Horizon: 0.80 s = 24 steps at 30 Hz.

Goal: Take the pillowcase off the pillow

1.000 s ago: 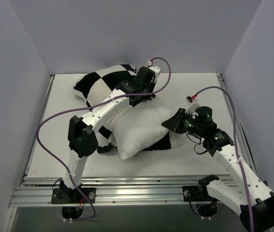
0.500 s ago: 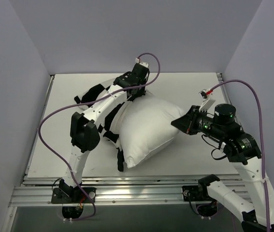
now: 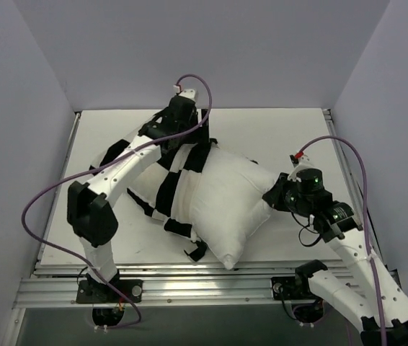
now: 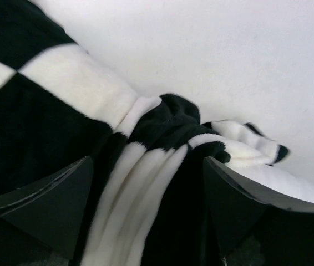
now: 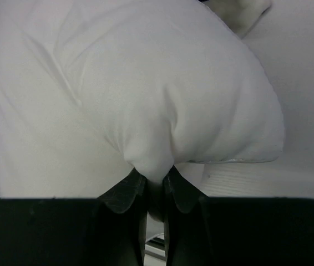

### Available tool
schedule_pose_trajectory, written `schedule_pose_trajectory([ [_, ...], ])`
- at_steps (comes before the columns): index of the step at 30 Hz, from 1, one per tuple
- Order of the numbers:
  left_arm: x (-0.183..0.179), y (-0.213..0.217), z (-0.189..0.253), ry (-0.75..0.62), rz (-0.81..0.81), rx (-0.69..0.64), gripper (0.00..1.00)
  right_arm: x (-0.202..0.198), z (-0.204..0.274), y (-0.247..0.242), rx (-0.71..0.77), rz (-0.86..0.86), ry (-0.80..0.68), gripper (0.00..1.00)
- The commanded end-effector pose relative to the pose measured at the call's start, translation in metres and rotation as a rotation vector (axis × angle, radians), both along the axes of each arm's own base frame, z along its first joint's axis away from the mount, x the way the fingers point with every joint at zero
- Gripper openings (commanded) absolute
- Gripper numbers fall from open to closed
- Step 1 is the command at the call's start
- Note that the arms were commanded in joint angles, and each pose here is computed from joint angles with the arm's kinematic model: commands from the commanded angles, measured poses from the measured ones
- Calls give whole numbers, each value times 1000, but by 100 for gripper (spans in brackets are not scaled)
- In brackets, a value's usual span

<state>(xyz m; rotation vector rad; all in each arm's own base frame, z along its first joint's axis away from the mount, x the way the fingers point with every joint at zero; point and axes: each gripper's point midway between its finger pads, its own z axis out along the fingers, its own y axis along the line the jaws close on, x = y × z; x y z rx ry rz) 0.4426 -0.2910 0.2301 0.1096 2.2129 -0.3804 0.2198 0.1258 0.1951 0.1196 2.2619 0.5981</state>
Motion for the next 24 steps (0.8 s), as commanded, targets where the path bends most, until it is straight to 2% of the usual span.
schedule_pose_trajectory([
  [1, -18, 27, 76, -162, 33, -134, 90, 38, -6, -8, -65, -102, -49, 9],
  [2, -27, 30, 76, -154, 39, -156, 92, 46, -7, -7, -71, -107, -54, 11],
  [3, -44, 38, 95, -179, 35, -196, 94, 54, -17, -7, -96, -119, -23, 12],
  [4, -56, 43, 74, -135, 34, -184, 95, 62, -11, -6, -94, -126, -35, 16],
  [5, -67, 45, 71, -120, 36, -201, 95, 70, -16, -3, -101, -130, -29, 19],
  [6, -84, 56, 86, -148, 43, -231, 95, 75, -16, -2, -103, -133, -26, 22],
  [7, -98, 61, 61, -104, 43, -211, 96, 82, -10, -1, -101, -144, -41, 30],
  [9, -125, 71, 60, -89, 56, -242, 95, 88, -13, 5, -118, -121, -32, 44],
  [10, -136, 73, 52, -69, 58, -246, 95, 89, -12, 6, -123, -112, -33, 55],
  [11, -148, 76, 25, -3, 75, -245, 95, 91, -4, 10, -126, -97, -51, 60],
  [13, -171, 75, 13, 44, 61, -287, 95, 90, 2, 10, -157, -71, -65, 72],
  [18, -209, 82, -49, 182, 89, -316, 90, 80, 51, 8, -209, -45, -190, 83],
  [24, -227, 74, -72, 230, 97, -443, 86, 66, 76, 9, -247, 3, -251, 87],
])
